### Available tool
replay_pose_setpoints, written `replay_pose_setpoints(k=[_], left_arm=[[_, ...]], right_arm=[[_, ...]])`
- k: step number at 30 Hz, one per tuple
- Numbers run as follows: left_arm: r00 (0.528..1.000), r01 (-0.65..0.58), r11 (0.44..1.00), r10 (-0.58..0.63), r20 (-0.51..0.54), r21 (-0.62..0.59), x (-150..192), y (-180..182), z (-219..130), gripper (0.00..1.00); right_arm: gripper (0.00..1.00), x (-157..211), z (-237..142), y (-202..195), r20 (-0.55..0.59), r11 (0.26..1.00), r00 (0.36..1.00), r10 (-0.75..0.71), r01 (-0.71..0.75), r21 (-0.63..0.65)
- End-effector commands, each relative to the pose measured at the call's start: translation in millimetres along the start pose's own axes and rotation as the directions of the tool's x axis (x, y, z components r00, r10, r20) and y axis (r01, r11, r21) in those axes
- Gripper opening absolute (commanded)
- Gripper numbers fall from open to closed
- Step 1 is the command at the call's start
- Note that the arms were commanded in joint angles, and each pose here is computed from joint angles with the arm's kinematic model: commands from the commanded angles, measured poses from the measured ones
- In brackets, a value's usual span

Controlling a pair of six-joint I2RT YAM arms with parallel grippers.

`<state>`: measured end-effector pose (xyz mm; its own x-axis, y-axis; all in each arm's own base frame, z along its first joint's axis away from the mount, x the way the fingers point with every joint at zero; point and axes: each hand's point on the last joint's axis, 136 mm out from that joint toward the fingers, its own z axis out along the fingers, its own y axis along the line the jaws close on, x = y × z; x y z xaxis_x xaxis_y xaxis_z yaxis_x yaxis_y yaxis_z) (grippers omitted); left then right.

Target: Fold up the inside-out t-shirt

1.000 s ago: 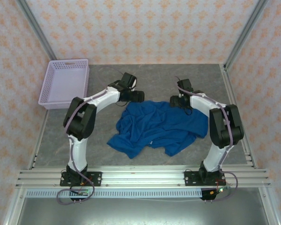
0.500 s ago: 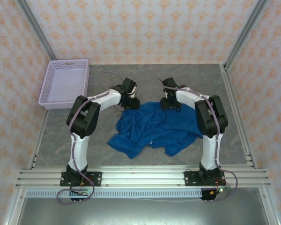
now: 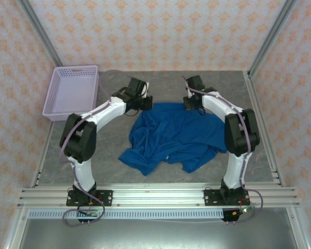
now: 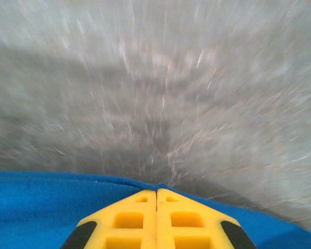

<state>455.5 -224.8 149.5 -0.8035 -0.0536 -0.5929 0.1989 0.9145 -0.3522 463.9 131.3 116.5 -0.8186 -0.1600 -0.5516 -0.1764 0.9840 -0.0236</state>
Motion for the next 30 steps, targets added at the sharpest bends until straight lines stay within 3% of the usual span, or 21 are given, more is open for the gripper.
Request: replay_pose_setpoints(k=[1, 7, 11, 13, 16, 19, 21, 23, 28, 30], left_arm=[[0.964, -0.035, 0.999, 0.024, 0.264, 0.038, -77, -23, -64, 0.00], [0.838, -0.119, 0.980, 0.012, 0.545, 0.162, -136, -71, -181, 0.00], [0.778, -0.212, 0.946, 0.011, 0.628, 0.246, -115, -95, -226, 0.00], [0.792, -0.259, 0.929, 0.047, 0.609, 0.264, -83, -105, -221, 0.00], [0.841, -0.362, 0.895, 0.193, 0.506, 0.261, -4, -119, -193, 0.01], [0.897, -0.382, 0.886, 0.287, 0.338, 0.264, 88, -104, -153, 0.18], [0.935, -0.320, 0.911, 0.260, 0.240, 0.260, 129, -83, -132, 0.37], [0.953, -0.282, 0.929, 0.242, 0.184, 0.240, 148, -68, -126, 0.47], [0.953, -0.235, 0.972, 0.227, 0.202, 0.017, 133, -29, -135, 0.64], [0.967, -0.182, 0.981, 0.191, 0.170, -0.066, 127, -12, -132, 0.66]], right_arm=[[0.00, -81, -88, -14, 0.325, 0.999, 0.945, 0.020, -0.030, 0.026], [0.00, -121, -207, -17, 0.586, 0.997, 0.807, 0.073, -0.057, -0.046], [0.00, -98, -245, -6, 0.638, 0.988, 0.757, 0.139, -0.058, -0.147], [0.00, -74, -245, -1, 0.623, 0.981, 0.764, 0.168, -0.069, -0.181], [0.00, -21, -223, 3, 0.527, 0.965, 0.816, 0.238, -0.139, -0.222], [0.01, 48, -187, 3, 0.355, 0.951, 0.887, 0.295, -0.237, -0.198], [0.17, 89, -165, 8, 0.255, 0.942, 0.912, 0.321, -0.278, -0.189], [0.32, 116, -149, 16, 0.184, 0.935, 0.925, 0.333, -0.299, -0.189], [0.43, 109, -136, 54, 0.187, 0.945, 0.948, 0.258, -0.207, -0.252], [0.45, 103, -128, 74, 0.171, 0.945, 0.961, 0.218, -0.164, -0.283]])
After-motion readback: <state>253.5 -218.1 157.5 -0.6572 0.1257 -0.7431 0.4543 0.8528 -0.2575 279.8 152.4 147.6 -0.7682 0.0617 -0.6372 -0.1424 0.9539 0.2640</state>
